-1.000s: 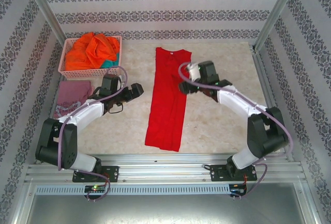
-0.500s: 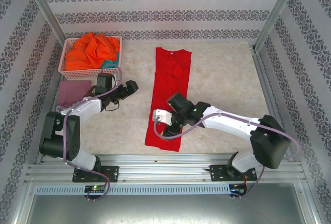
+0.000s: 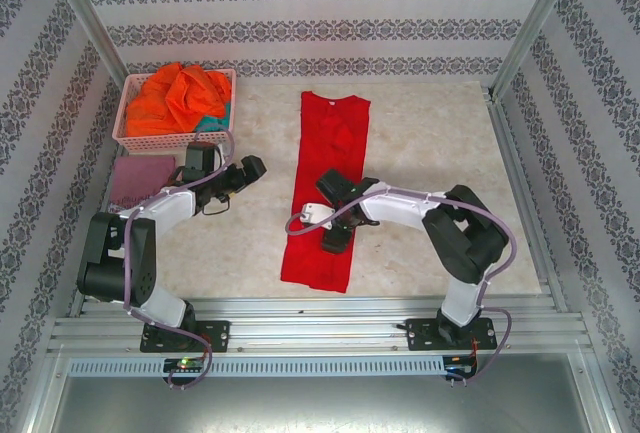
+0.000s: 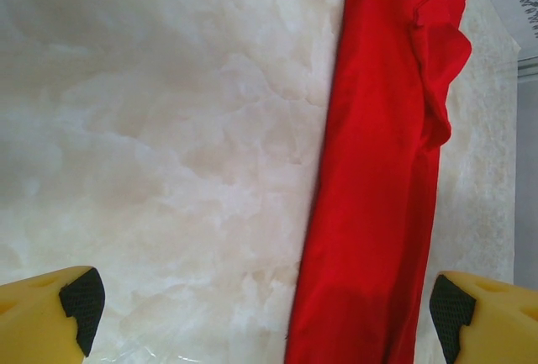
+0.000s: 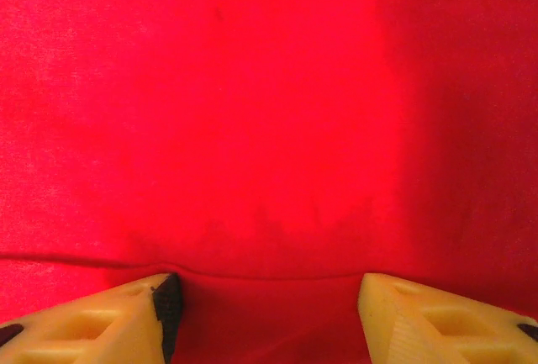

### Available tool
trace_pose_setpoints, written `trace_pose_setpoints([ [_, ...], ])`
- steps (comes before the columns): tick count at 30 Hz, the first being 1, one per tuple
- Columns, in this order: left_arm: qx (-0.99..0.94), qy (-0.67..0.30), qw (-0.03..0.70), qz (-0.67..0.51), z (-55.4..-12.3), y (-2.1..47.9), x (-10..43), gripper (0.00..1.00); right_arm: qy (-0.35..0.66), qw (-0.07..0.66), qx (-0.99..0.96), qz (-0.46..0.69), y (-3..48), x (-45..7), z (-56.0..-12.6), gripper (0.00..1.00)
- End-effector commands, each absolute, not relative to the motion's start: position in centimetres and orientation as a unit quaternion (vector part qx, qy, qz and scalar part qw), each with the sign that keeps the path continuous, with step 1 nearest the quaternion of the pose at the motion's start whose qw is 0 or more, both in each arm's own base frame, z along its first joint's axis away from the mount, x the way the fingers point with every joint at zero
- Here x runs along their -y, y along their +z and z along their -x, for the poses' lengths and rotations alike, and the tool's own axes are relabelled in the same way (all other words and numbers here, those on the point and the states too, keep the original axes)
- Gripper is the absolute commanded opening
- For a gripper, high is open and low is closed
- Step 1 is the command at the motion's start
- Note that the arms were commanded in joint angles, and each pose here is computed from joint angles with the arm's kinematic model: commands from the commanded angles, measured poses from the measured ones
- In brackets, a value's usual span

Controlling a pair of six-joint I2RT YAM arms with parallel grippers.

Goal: Fold and stack the t-shirts

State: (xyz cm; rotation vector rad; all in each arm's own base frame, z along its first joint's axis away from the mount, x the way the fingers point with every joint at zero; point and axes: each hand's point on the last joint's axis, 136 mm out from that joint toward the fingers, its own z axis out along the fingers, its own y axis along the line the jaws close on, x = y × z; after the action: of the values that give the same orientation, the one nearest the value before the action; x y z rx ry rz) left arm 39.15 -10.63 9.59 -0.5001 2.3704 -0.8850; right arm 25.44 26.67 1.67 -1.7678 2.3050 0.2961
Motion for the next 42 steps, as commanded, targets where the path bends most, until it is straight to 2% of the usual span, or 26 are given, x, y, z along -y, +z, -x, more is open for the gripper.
trace_pose_setpoints([
  [1,-0.875,-0.34,0.289,0.187,-39.4,10.0,10.3,1.0,0.04,0.107,-0.789,0.603,0.5,-24.6,-28.1,0.59],
  [5,-0.875,-0.343,0.288,0.185,-39.4,10.0,10.3,1.0,0.036,0.141,-0.788,0.599,1.2,-24.9,-30.5,0.59],
  [10,-0.875,-0.341,0.29,0.182,-39.4,10.3,10.2,1.0,0.034,0.156,-0.777,0.609,2.7,-25.2,-30.9,0.61],
  [18,-0.878,-0.344,0.297,0.152,-39.1,11.1,10.5,1.0,0.092,0.226,-0.715,0.656,7.2,-28.2,-23.9,0.62],
  [24,-0.88,-0.339,0.301,0.14,-39.4,11.3,10.5,1.0,0.13,0.18,-0.697,0.682,6.2,-29.6,-18.9,0.62],
  [32,-0.879,-0.344,0.3,0.14,-39.2,11.5,10.7,1.0,0.131,0.13,-0.695,0.695,3.5,-29.9,-18.2,0.61],
  [39,-0.879,-0.343,0.297,0.144,-38.8,11.0,10.6,1.0,0.088,0.079,-0.698,0.707,1.1,-28.7,-18.6,0.58],
  [42,-0.88,-0.342,0.297,0.143,-38.7,10.9,10.6,1.0,0.063,0.062,-0.699,0.71,0.2,-28.0,-18.8,0.5],
])
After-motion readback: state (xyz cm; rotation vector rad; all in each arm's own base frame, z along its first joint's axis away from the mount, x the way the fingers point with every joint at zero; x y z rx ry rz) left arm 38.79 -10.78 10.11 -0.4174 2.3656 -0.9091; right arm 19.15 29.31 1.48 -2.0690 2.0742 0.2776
